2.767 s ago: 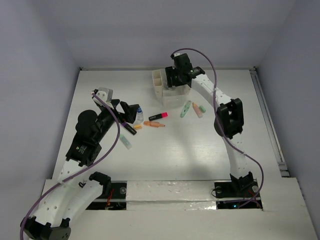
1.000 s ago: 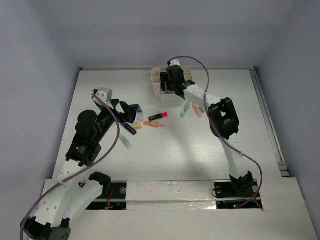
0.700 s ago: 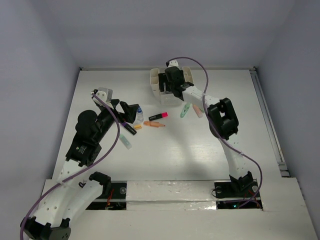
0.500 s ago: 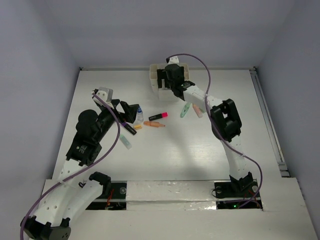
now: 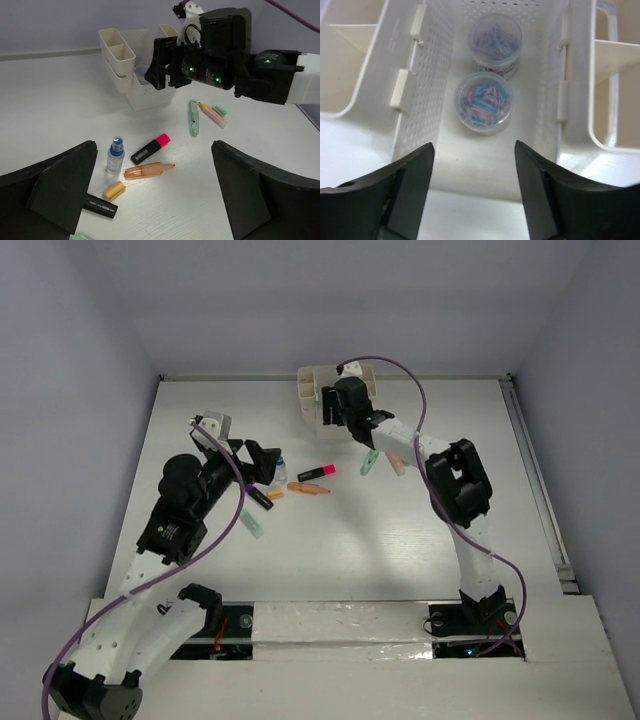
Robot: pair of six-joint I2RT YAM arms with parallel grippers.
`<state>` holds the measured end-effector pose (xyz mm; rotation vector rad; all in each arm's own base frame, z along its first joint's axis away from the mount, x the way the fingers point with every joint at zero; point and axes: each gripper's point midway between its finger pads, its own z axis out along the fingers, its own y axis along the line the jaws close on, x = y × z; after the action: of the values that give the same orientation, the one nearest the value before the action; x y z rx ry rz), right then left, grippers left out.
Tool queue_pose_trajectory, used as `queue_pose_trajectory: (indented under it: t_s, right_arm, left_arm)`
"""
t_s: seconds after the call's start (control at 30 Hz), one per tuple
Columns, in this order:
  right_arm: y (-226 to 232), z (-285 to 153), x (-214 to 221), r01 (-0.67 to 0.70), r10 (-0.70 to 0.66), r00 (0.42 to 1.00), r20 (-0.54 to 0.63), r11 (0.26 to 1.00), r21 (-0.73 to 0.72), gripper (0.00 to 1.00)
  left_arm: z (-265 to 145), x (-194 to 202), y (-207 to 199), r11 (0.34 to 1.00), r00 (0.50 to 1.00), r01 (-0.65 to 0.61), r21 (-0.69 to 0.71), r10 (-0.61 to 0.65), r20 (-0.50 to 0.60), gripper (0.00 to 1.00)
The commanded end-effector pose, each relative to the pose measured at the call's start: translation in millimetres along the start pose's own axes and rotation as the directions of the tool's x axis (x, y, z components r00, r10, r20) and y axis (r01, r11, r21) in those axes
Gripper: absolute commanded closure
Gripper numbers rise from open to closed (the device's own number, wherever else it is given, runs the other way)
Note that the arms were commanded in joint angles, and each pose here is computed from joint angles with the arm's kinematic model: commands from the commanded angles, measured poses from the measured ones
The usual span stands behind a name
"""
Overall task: Sort the stationery into containers
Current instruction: Place the stationery in the storage box, then pick up the stationery from the center of the board.
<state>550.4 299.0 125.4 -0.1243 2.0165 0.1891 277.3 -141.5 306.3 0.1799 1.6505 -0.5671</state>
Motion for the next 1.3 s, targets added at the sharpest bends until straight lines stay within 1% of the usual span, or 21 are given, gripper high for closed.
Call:
queue_pose_trajectory:
  t_s: [0.0, 0.03, 0.1, 0.13, 0.2, 0.23, 0.27, 0.33, 0.4, 0.5, 0.53, 0.57, 0.6, 0.7, 0.73, 0.8, 0.83, 0.9, 1.1, 1.13, 1.27]
  right_arm:
    - [11.6, -36.6, -66.4, -0.044, 0.053, 0.986, 0.158, 0.997, -0.059, 0.31]
    - [11.9, -40.3, -71.0, -0.043, 0.054, 0.984, 0.168, 0.997, -0.065, 0.38]
    - [16.1, -52.9, -86.7, -0.049, 0.067, 0.979, 0.192, 0.994, -0.098, 0.41]
    - [17.1, -57.0, -89.2, -0.051, 0.071, 0.979, 0.192, 0.993, -0.108, 0.54]
    - [22.4, -68.9, -99.2, -0.055, 0.084, 0.977, 0.197, 0.988, -0.147, 0.65]
    - [25.3, -72.6, -98.6, -0.058, 0.089, 0.978, 0.187, 0.984, -0.168, 0.81]
    - [26.5, -76.3, -99.6, -0.06, 0.093, 0.979, 0.183, 0.982, -0.179, 0.88]
    - [28.3, -87.0, -105.0, -0.068, 0.105, 0.977, 0.183, 0.977, -0.201, 0.96]
    - [31.4, -95.2, -99.4, -0.069, 0.109, 0.981, 0.163, 0.97, -0.234, 0.98]
    - [35.6, -128.0, -106.9, -0.071, 0.124, 0.98, 0.157, 0.949, -0.306, 0.96]
    - [34.3, -125.5, -96.8, -0.077, 0.123, 0.983, 0.137, 0.951, -0.301, 0.95]
    - [36.4, -144.6, -106.1, -0.074, 0.131, 0.98, 0.148, 0.938, -0.338, 0.93]
    - [34.9, -150.9, -94.3, -0.076, 0.125, 0.985, 0.121, 0.934, -0.349, 0.92]
    - [36.0, -189.7, -97.6, -0.091, 0.154, 0.981, 0.118, 0.903, -0.42, 0.82]
    - [34.0, -195.0, -69.8, -0.101, 0.135, 0.989, 0.053, 0.904, -0.416, 0.77]
    - [26.9, -222.8, -73.3, -0.099, 0.146, 0.986, 0.075, 0.895, -0.435, 0.71]
    - [20.3, -226.6, -54.1, -0.098, 0.128, 0.991, 0.044, 0.901, -0.423, 0.64]
    - [11.8, -251.2, -57.8, -0.086, 0.129, 0.989, 0.072, 0.898, -0.431, 0.56]
    - [-16.6, -282.7, -26.5, -0.07, 0.114, 0.989, 0.09, 0.917, -0.394, 0.5]
    - [-19.4, -286.0, -24.8, -0.07, 0.116, 0.989, 0.095, 0.918, -0.39, 0.47]
    - [-20.7, -294.6, -17.5, -0.075, 0.124, 0.988, 0.094, 0.91, -0.408, 0.39]
  left_arm:
    - [3.5, -16.0, -5.4, 1.0, 0.998, 0.003, 0.02, -0.004, 0.058, 0.01]
    - [3.8, -16.3, -5.9, 1.0, 0.998, 0.007, 0.021, -0.008, 0.058, 0.01]
    - [4.9, -18.4, -6.0, 1.0, 0.998, 0.01, 0.019, -0.011, 0.061, 0.01]
    - [4.7, -19.9, -5.9, 1.0, 0.998, 0.012, 0.017, -0.013, 0.065, 0.01]
    - [4.7, -23.0, -4.6, 1.0, 0.997, 0.021, 0.006, -0.022, 0.072, 0.01]
    - [4.5, -24.7, -3.1, 1.0, 0.997, 0.027, -0.005, -0.026, 0.077, 0.01]
    - [5.1, -25.3, -1.1, 0.999, 0.996, 0.045, -0.019, -0.043, 0.078, 0.01]
    - [6.6, -25.6, 11.5, 0.992, 0.994, 0.078, -0.096, -0.071, 0.079, 0.01]
    - [8.5, -19.4, 35.4, 0.96, 0.988, 0.15, -0.237, -0.134, 0.082, 0.01]
    - [9.7, -13.2, 55.7, 0.911, 0.98, 0.2, -0.361, -0.183, 0.081, 0.01]
    - [10.2, -10.9, 62.1, 0.893, 0.978, 0.21, -0.399, -0.193, 0.082, 0.01]
    - [9.3, -2.7, 68.5, 0.875, 0.978, 0.205, -0.438, -0.201, 0.056, 0.01]
    - [13.6, 5.3, 75.7, 0.857, 0.978, 0.194, -0.478, -0.204, 0.031, 0.01]
    - [22.1, 21.9, 96.5, 0.816, 0.974, 0.17, -0.553, -0.225, -0.034, 0.01]
    - [26.2, 28.7, 100.4, 0.817, 0.971, 0.162, -0.553, -0.233, -0.06, 0.01]
    - [35.7, 47.3, 118.8, 0.81, 0.954, 0.164, -0.564, -0.275, -0.117, 0.01]
    - [37.7, 54.4, 127.4, 0.8, 0.948, 0.162, -0.578, -0.289, -0.134, 0.01]
    - [39.3, 70.1, 151.9, 0.754, 0.938, 0.134, -0.643, -0.306, -0.162, 0.01]
    - [47.4, 109.5, 179.2, 0.692, 0.904, 0.041, -0.72, -0.333, -0.269, 0.15]
    - [49.1, 111.1, 180.8, 0.689, 0.902, 0.036, -0.724, -0.335, -0.274, 0.2]
    - [50.4, 123.6, 187.4, 0.673, 0.893, 0.015, -0.74, -0.342, -0.293, 0.27]
